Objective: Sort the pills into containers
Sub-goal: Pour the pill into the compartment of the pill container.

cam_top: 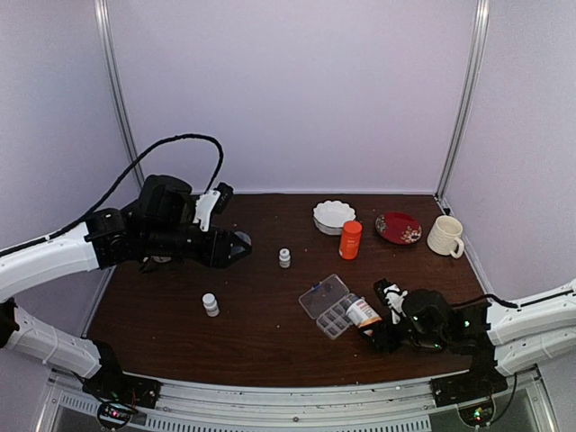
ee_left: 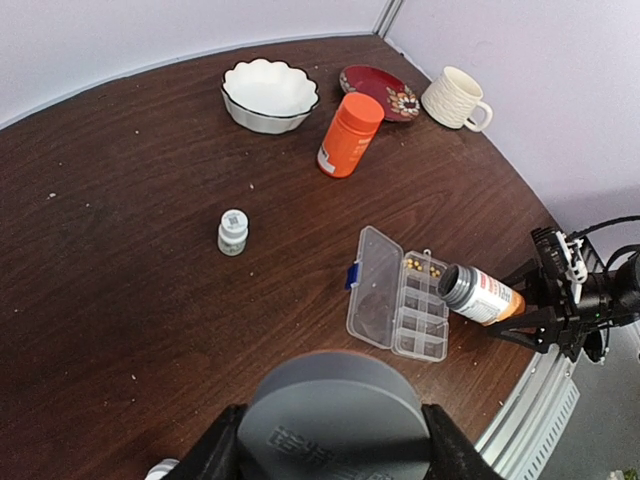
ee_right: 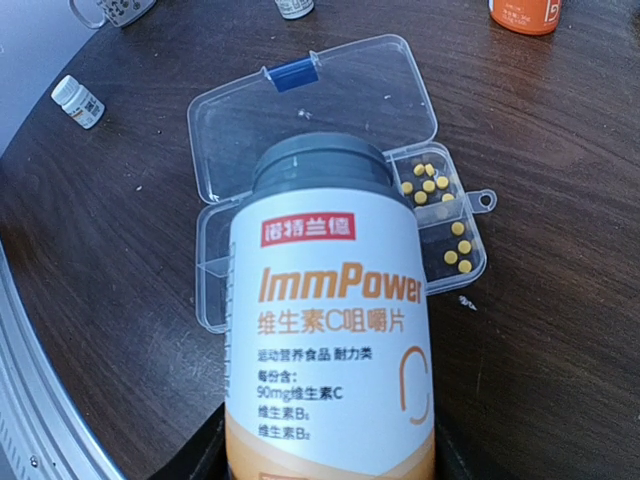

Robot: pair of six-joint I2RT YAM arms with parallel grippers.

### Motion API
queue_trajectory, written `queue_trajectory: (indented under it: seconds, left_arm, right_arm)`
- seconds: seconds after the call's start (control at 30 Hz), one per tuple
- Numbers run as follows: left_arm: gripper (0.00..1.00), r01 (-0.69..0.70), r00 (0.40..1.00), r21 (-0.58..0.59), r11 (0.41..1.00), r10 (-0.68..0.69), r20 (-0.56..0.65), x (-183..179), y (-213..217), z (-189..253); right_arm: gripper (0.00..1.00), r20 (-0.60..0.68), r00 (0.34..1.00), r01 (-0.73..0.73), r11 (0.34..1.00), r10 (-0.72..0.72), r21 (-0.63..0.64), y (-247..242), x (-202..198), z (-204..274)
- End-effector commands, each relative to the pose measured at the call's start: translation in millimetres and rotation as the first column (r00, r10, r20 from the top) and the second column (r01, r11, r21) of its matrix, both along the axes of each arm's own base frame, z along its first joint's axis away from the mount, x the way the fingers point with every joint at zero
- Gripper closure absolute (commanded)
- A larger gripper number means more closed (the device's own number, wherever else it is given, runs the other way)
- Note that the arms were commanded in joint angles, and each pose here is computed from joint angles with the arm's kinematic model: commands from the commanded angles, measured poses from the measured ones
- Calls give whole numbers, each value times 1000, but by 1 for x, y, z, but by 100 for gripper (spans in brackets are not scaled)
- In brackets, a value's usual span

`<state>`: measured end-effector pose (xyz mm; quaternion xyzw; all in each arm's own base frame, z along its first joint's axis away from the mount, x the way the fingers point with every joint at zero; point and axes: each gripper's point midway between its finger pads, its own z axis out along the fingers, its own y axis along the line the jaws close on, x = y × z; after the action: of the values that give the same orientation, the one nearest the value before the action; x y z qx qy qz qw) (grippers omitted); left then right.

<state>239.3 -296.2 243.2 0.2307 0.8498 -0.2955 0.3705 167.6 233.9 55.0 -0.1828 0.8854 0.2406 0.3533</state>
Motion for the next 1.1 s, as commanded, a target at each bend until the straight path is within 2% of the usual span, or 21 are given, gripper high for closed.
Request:
queue_trajectory:
  seconds: [0.0,0.73,0.83,0.97,1.07]
  left_arm:
    - [100,6,999,4,1000,-6,36,3,0,1]
    - [100,21,999,21,1000,-22,26,3,-3,-6]
    - [100,25,999,25,999,-26,23,3,-4,-9]
    - [100,30,999,33,999,-31,16,3,-5,-12]
    - [100,36,999,36,999,-36,9,4,-7,-15]
  right_arm:
    - [100,-18,1000,6,1000,-5,21,6,5,13]
    - [100,-123,992,1,995,-13,-100,4,12,17]
    - [100,-115,993,4,998,-12,-65,6,12,22]
    - [100,-154,988,-3,993,-16,-121,1,12,11]
    - [100,-146,989,1,996,-13,-86,4,13,16]
